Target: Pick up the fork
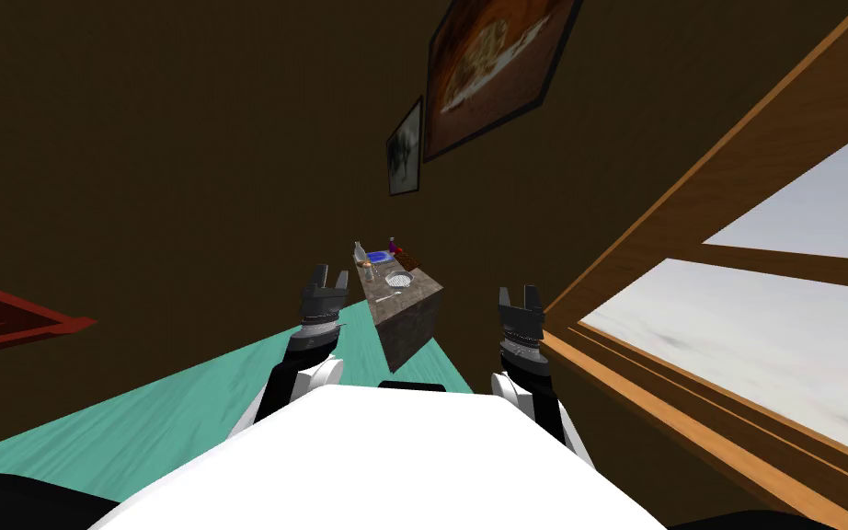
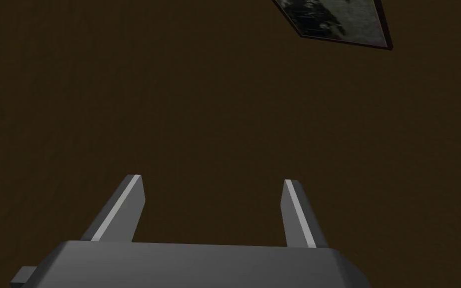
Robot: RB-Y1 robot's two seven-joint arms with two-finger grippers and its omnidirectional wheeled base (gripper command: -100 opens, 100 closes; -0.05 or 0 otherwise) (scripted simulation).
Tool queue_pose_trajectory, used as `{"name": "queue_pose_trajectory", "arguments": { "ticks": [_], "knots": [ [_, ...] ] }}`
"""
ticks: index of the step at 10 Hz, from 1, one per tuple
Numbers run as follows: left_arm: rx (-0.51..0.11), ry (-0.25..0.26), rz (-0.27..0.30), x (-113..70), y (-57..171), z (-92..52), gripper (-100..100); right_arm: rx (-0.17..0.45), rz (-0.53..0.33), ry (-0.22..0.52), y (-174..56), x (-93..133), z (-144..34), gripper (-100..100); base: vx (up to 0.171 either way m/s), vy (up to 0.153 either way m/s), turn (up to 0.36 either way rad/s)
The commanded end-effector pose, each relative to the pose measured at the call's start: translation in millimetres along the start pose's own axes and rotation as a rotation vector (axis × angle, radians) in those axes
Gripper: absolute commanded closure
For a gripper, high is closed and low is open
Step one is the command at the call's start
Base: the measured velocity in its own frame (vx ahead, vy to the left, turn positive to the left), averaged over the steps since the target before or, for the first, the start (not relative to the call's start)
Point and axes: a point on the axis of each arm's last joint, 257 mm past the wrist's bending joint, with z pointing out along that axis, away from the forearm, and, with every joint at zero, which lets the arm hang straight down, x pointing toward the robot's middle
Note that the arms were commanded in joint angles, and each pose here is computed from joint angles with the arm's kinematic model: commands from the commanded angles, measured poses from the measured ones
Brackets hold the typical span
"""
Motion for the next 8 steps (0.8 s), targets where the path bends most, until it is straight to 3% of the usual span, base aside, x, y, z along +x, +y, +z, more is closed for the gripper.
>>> {"name": "queue_pose_trajectory", "arguments": {
  "ticks": [1,4,7,8],
  "knots": [
    [-0.054,0.031,-0.005,1.5,15.9,-6.6,-100,0.000,0.000,0.000,0.0,0.0,0.0,0,-0.052,0.059,-0.004],
    [-0.180,0.080,-0.024,0.8,51.9,-24.3,-100,0.000,0.000,0.000,0.0,0.0,0.1,0,-0.112,0.132,-0.032],
    [-0.366,0.115,-0.056,-7.3,102.4,-56.4,-100,0.000,0.000,0.000,0.0,0.0,0.1,0,-0.145,0.134,-0.064],
    [-0.369,0.133,-0.049,-5.9,102.5,-56.7,-100,0.000,0.000,0.000,0.0,0.0,0.1,0,-0.098,0.088,-0.029]
  ]
}}
